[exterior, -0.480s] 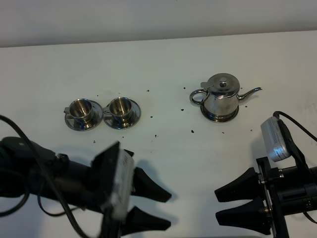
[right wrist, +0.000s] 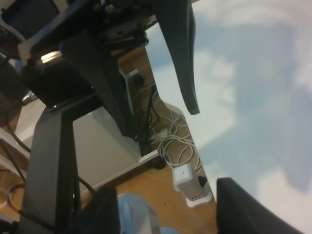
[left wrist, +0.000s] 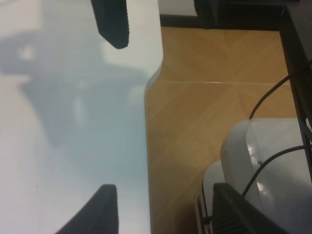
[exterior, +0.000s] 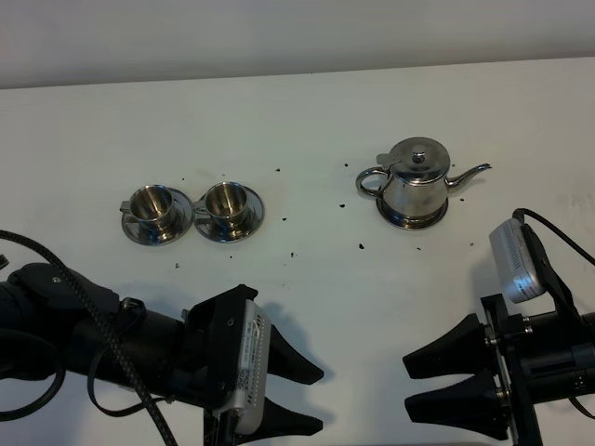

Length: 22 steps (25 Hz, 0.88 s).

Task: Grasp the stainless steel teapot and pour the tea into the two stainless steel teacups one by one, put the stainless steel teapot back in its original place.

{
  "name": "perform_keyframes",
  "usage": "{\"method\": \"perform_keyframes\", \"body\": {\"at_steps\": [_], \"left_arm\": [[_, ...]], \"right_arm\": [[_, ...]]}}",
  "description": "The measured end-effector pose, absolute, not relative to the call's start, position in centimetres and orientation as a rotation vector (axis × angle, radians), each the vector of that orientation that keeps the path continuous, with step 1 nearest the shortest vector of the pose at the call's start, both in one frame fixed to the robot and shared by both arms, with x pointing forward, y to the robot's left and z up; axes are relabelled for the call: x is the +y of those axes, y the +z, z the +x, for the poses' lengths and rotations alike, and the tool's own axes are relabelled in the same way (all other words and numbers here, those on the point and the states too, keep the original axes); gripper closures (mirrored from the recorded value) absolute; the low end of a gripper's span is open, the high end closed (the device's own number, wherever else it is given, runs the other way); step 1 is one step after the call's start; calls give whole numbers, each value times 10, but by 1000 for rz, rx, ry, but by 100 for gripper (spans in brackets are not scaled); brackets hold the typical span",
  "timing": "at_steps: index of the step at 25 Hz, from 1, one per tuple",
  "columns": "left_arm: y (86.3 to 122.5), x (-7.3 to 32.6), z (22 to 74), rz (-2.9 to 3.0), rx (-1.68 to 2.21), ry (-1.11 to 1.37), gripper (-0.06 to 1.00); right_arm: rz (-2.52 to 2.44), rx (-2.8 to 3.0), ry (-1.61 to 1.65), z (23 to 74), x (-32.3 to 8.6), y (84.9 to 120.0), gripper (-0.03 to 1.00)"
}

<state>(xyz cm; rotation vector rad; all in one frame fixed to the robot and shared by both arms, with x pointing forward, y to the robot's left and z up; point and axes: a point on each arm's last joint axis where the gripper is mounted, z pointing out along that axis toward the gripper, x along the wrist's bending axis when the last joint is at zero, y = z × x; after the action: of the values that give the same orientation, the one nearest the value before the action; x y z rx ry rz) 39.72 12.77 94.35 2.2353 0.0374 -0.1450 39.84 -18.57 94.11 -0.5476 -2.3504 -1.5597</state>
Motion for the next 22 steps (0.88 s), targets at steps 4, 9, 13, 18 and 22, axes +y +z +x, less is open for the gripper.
{"method": "perform_keyframes", "body": {"at_steps": [4, 9, 13, 18, 22], "left_arm": [[944, 127, 397, 2234, 42, -147, 48], [944, 126, 405, 2217, 196, -108, 48], [941, 132, 418, 2255, 405, 29, 48], [962, 145, 427, 2209, 622, 234, 48], [994, 158, 425, 2063, 781, 363, 48]], "right_arm": [[-550, -2349, -1562, 399, -186, 941, 53], [-574, -2339, -1581, 400, -185, 942, 53], [-606, -2337, -1603, 404, -185, 944, 53], [-762, -2397, -1582, 422, -186, 956, 53], [-892, -2425, -1580, 441, -187, 975, 53]]}}
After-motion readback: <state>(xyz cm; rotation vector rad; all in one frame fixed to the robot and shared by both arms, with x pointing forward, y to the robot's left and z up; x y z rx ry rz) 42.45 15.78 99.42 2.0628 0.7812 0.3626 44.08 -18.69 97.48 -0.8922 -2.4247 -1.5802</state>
